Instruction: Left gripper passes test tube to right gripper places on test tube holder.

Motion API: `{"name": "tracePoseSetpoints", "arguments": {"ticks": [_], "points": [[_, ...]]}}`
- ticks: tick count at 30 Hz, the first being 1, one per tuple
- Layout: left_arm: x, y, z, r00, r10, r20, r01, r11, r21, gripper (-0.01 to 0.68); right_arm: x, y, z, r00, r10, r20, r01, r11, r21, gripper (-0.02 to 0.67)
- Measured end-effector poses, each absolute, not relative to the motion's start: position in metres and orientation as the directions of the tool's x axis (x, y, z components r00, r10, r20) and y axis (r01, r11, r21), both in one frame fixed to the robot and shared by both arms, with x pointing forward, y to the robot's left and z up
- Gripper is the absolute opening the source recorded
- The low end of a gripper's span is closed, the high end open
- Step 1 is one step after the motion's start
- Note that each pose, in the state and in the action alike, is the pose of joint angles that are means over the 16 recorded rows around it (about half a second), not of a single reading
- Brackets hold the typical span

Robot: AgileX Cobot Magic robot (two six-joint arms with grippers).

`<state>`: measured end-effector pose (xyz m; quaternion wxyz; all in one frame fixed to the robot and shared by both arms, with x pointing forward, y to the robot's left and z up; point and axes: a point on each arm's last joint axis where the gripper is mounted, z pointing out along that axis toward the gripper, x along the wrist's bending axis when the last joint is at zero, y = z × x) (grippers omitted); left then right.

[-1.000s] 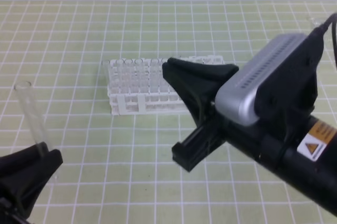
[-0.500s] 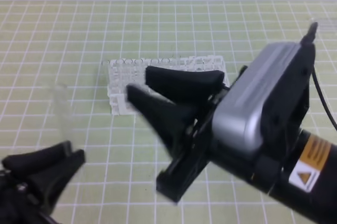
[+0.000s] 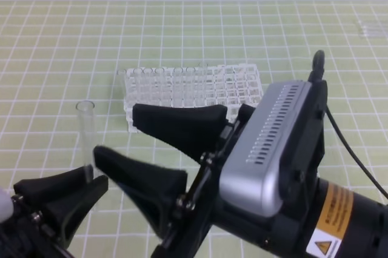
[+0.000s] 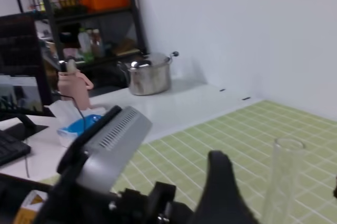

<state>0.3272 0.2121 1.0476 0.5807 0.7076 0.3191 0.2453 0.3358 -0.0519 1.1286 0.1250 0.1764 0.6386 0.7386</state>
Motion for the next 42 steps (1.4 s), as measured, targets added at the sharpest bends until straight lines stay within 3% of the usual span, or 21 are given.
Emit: {"name": "tracePoseSetpoints", "arguments": {"ticks": [7,12,23,42], "points": [[0.326,0.211,1.048,0.68,0.73,-0.061,0.187,-0.093,0.978,0.062,0.334,-0.041,1.127,-0.923,0.365,0.124,0.058,-0.186,0.981,0.46],[0.325,0.21,1.049,0.69,0.719,-0.088,0.2,-0.072,0.977,0.049,0.336,-0.031,1.124,-0.927,0.352,0.13,0.064,-0.193,0.979,0.486],[0.323,0.207,1.05,0.716,0.69,-0.106,0.202,-0.059,0.978,0.004,0.345,-0.016,1.118,-0.915,0.371,0.156,0.089,-0.191,0.978,0.491],[0.321,0.206,1.051,0.727,0.676,-0.116,0.203,-0.05,0.978,0.023,0.353,-0.017,1.115,-0.899,0.406,0.165,0.099,-0.177,0.979,0.491]]}}
